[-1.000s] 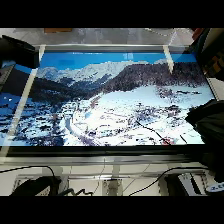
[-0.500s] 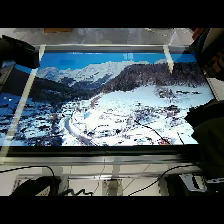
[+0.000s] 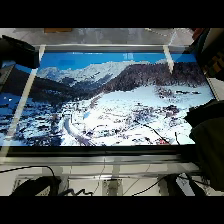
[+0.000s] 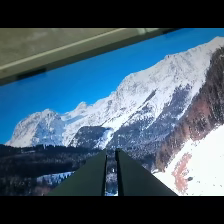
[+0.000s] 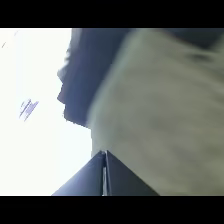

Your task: Fold the clothes and pants, and hang the long-sleeved shirts on hangers.

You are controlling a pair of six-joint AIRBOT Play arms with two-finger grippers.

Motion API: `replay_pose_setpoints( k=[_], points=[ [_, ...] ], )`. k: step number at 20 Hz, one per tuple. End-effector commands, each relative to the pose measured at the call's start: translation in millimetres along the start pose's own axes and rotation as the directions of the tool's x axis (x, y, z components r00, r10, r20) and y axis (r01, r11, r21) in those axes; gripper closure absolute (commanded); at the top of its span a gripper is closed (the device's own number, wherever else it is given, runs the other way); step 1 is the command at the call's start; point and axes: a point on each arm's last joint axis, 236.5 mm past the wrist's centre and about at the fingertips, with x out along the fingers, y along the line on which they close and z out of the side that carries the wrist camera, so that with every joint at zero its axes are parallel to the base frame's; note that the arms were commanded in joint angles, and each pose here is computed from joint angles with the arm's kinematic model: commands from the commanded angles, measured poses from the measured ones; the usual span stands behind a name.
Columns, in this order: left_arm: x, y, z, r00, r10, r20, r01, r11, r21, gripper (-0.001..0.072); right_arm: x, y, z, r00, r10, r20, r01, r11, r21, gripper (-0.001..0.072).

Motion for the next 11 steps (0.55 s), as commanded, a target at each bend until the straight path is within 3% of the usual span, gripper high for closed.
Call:
replay_pose_setpoints(
  k=[1, 6, 8, 11],
  points=[
    [-0.1, 0.5, 0.0, 1.000, 0.001, 0.000, -0.001, 1.000, -0.001, 0.0628, 4.8, 64.2, -26.1, 0.997, 0.041, -0.063, -0.061, 0.937, -0.345, 0.0683],
    [-0.1, 0.5, 0.0, 1.000, 0.001, 0.000, -0.001, 1.000, -0.001, 0.0628, -2.3, 94.5, -41.9, 0.998, -0.060, -0.018, 0.037, 0.792, -0.609, 0.0683],
    [-0.1, 0.5, 0.1, 1.000, 0.001, 0.000, -0.001, 1.000, -0.001, 0.0628, -4.4, 118.4, -51.6, 0.999, 0.003, -0.032, -0.022, 0.765, -0.644, 0.0682],
    [-0.1, 0.5, 0.1, 1.000, 0.001, 0.000, -0.001, 1.000, -0.001, 0.0627, -12.0, 162.8, -84.0, 0.973, 0.171, -0.154, -0.230, 0.741, -0.630, 0.0682]
  ],
)
